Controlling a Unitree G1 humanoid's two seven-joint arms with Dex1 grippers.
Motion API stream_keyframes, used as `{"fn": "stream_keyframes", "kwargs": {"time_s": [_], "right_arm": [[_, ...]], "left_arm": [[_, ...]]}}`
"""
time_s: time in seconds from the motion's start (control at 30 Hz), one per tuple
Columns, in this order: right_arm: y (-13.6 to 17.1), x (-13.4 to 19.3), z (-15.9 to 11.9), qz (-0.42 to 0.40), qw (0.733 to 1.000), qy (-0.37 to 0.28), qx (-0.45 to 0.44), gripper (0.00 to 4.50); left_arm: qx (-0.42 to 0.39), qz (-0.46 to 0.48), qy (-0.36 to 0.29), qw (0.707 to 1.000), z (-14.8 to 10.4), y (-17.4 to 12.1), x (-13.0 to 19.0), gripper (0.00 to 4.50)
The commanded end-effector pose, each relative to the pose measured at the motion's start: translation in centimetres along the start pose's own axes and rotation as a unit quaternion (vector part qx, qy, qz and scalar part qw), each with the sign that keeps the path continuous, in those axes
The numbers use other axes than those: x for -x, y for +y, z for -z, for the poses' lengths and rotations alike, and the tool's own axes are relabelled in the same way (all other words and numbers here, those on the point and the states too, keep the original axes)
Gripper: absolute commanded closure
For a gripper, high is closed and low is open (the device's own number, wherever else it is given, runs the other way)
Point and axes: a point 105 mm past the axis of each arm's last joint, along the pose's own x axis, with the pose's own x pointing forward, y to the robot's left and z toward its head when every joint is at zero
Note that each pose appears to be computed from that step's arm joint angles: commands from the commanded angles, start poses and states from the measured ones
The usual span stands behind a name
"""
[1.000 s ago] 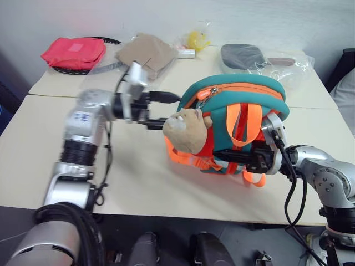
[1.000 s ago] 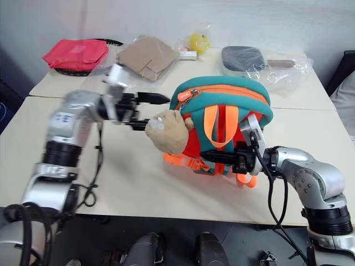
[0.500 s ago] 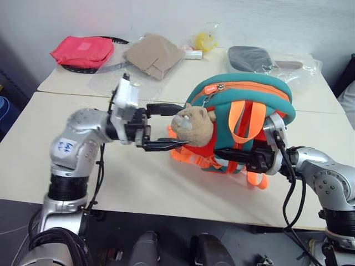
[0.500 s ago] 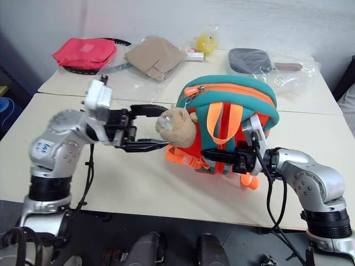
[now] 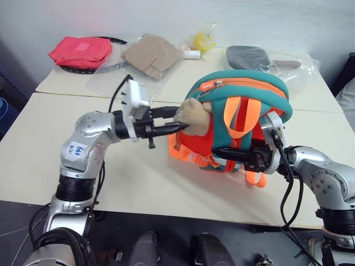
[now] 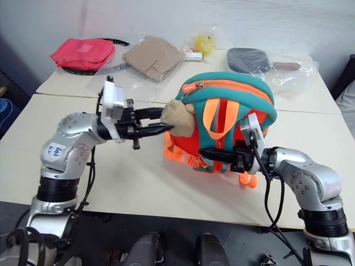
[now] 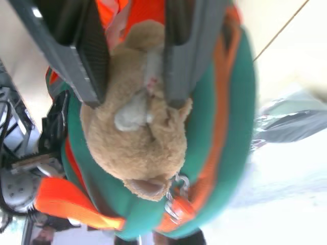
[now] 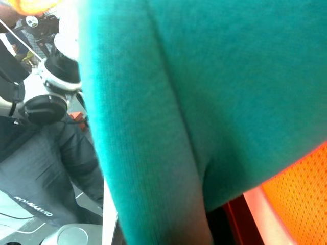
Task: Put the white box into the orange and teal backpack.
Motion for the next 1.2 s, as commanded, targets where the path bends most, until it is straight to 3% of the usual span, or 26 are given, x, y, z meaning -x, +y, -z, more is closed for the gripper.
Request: {"fn": "stream_keyframes", "kwargs": {"time_s": [0.03, 0.13, 0.27, 0.37, 0.5, 0.57, 0.67, 0.73, 0.83, 0.97, 1.03, 1.2], "right_arm": [[0.3, -0.1, -0.6, -0.002, 1.000, -0.010, 0.019, 4.50], [0.3, 0.0, -0.6, 0.005, 1.000, -0.015, 0.020, 4.50], [0.3, 0.1, -0.5, 0.011, 1.000, -0.018, 0.019, 4.50], [0.4, 0.0, -0.5, 0.013, 0.999, -0.023, 0.018, 4.50], [0.5, 0.0, -0.6, 0.016, 0.999, -0.039, 0.019, 4.50], [0.4, 0.0, -0.9, 0.025, 0.998, -0.053, 0.018, 4.50], [0.2, 0.2, -0.9, 0.042, 0.997, -0.048, 0.036, 3.53], [0.0, 0.4, -1.6, 0.061, 0.991, -0.053, 0.104, 2.90], [0.0, 1.6, -1.6, 0.083, 0.986, -0.050, 0.139, 1.81], [0.1, 6.6, 0.2, 0.116, 0.978, 0.031, 0.171, 0.49], [0.1, 9.1, 1.5, 0.120, 0.965, 0.097, 0.209, 0.03], [-2.0, 15.5, 2.1, 0.206, 0.934, 0.146, 0.254, 0.03]], "left_arm": [[0.002, -0.060, -0.013, 0.998, -2.4, 2.8, 2.6, 3.77], [0.028, -0.098, 0.074, 0.992, -0.2, 4.4, 4.5, 3.77], [0.094, -0.107, 0.211, 0.967, 5.7, 3.9, 6.5, 3.77], [0.143, -0.105, 0.256, 0.950, 10.5, 2.9, 6.3, 3.77], [0.195, -0.120, 0.227, 0.946, 14.7, 1.6, 3.5, 3.77], [0.190, -0.118, 0.191, 0.956, 15.1, 1.1, 2.1, 3.77], [0.160, -0.127, 0.158, 0.966, 14.5, 0.9, 2.0, 2.88], [0.126, -0.096, 0.158, 0.975, 13.8, -0.3, 2.9, 2.27], [0.083, -0.079, 0.164, 0.980, 12.4, -1.1, 5.2, 1.29], [0.056, -0.065, 0.188, 0.978, 10.9, -3.0, 9.7, 0.06], [0.043, -0.085, 0.194, 0.976, 10.6, -3.9, 11.5, 0.00], [0.031, -0.152, 0.230, 0.961, 11.1, -5.8, 14.9, 0.00]]}}
